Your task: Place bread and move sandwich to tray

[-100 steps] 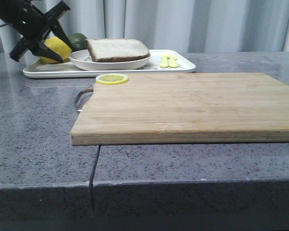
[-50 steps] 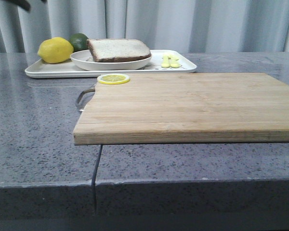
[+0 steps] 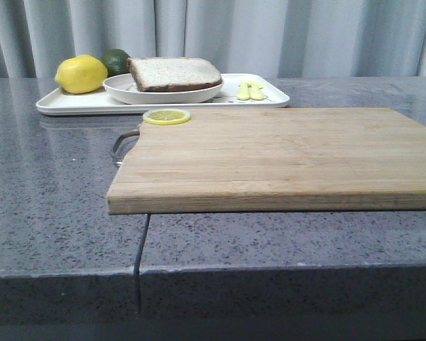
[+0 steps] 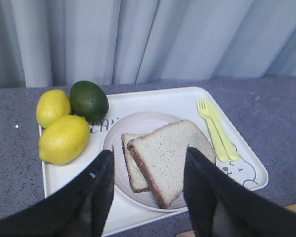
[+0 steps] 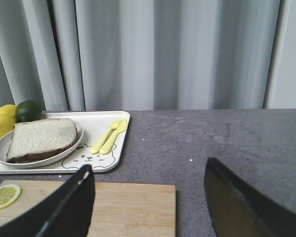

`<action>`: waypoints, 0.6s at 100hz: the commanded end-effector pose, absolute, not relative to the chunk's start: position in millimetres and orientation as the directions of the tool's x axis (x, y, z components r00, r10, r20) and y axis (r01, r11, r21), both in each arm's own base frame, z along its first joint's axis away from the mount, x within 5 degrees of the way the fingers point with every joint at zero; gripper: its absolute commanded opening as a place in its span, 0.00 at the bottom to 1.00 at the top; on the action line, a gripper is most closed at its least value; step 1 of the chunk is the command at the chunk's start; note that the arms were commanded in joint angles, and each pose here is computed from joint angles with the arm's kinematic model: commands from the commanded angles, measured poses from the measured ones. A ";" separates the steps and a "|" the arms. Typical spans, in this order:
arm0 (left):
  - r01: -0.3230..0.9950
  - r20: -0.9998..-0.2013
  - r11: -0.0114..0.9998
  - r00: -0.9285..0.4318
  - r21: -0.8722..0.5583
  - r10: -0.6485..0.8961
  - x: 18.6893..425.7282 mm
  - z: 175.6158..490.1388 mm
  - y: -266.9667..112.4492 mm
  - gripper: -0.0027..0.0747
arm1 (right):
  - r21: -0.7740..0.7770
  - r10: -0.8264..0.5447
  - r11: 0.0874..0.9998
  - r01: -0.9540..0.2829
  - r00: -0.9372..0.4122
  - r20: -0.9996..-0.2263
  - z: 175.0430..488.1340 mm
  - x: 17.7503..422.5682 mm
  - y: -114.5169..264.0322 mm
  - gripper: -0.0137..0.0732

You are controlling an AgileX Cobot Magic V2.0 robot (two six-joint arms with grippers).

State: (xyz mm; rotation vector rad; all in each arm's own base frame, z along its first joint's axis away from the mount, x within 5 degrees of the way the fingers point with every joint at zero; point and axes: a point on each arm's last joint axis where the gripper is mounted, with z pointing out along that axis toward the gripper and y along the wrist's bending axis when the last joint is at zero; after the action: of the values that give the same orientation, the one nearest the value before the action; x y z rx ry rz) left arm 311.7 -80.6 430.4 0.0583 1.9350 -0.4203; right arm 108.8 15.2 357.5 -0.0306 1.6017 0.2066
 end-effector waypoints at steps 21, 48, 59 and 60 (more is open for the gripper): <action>0.236 -0.965 0.938 -0.123 -0.255 -0.231 216.5 396.6 -56.4 0.43 | 0.059 0.067 0.992 -0.113 0.067 -0.996 370.2 107.8 11.0 0.72; 0.234 -0.974 0.950 0.041 -0.206 -0.221 147.9 353.0 -35.1 0.43 | 0.037 0.043 0.997 -0.069 0.088 -0.995 330.0 98.5 6.5 0.72; 0.234 -0.976 0.953 0.057 -0.194 -0.212 127.4 330.6 -29.7 0.43 | 0.025 0.033 0.997 -0.076 0.097 -0.995 320.3 87.3 6.5 0.72; 0.234 -0.975 0.953 0.059 -0.194 -0.213 126.3 329.4 -29.4 0.43 | 0.024 0.031 0.997 -0.077 0.098 -0.995 319.4 86.0 6.5 0.72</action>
State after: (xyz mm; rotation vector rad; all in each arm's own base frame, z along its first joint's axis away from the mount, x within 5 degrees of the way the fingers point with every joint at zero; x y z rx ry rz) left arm 139.7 -33.0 323.4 0.0193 1.6105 -0.3352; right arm 94.2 10.2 308.9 -0.0506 1.5824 0.1197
